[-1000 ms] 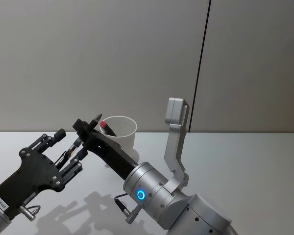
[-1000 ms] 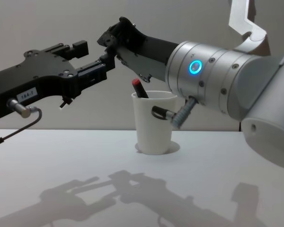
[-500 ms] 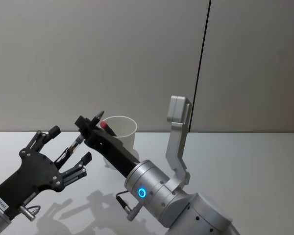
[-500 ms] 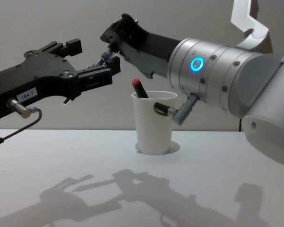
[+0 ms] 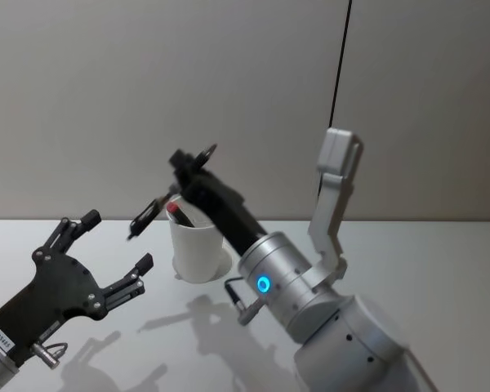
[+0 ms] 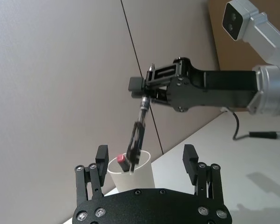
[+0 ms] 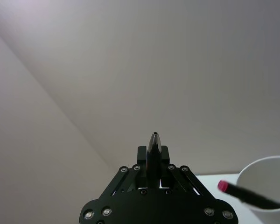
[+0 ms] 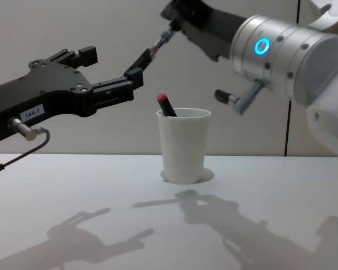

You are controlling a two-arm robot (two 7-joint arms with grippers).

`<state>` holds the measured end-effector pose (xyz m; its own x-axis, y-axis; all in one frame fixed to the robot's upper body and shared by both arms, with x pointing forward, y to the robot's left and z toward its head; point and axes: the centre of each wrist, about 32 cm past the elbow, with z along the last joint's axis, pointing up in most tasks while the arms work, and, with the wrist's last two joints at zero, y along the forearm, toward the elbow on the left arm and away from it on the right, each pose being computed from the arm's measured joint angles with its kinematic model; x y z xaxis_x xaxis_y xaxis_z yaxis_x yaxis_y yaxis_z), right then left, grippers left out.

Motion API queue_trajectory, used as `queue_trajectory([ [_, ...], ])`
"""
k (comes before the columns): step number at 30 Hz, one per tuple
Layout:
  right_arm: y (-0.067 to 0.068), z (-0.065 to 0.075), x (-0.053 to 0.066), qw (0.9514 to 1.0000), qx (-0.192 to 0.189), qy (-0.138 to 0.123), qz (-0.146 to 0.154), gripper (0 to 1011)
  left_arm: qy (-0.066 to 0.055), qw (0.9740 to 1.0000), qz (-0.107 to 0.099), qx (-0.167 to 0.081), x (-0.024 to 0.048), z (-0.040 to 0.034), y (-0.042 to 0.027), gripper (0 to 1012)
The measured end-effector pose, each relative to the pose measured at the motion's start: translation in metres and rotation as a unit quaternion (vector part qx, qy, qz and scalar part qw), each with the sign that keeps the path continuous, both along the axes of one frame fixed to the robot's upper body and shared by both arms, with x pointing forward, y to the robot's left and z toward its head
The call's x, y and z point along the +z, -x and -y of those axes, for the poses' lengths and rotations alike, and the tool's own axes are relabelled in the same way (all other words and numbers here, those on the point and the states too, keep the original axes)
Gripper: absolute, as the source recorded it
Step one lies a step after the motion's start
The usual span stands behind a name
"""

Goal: Place the pen into the pen holder.

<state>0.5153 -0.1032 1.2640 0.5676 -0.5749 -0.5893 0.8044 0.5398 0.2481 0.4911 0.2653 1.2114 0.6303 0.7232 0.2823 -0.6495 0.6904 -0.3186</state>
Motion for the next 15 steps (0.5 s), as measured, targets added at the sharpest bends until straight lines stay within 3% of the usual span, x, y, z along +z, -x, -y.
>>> queue_trajectory([
  [8, -0.015, 0.011, 0.007, 0.9986, -0.05, 0.005, 0.018, 151, 0.0, 1.0, 0.0, 0.0, 0.0, 0.0, 0.0, 1000],
  [15, -0.04, 0.018, 0.011, 0.9933, -0.108, 0.02, 0.035, 151, 0.0, 1.0, 0.0, 0.0, 0.0, 0.0, 0.0, 1000],
])
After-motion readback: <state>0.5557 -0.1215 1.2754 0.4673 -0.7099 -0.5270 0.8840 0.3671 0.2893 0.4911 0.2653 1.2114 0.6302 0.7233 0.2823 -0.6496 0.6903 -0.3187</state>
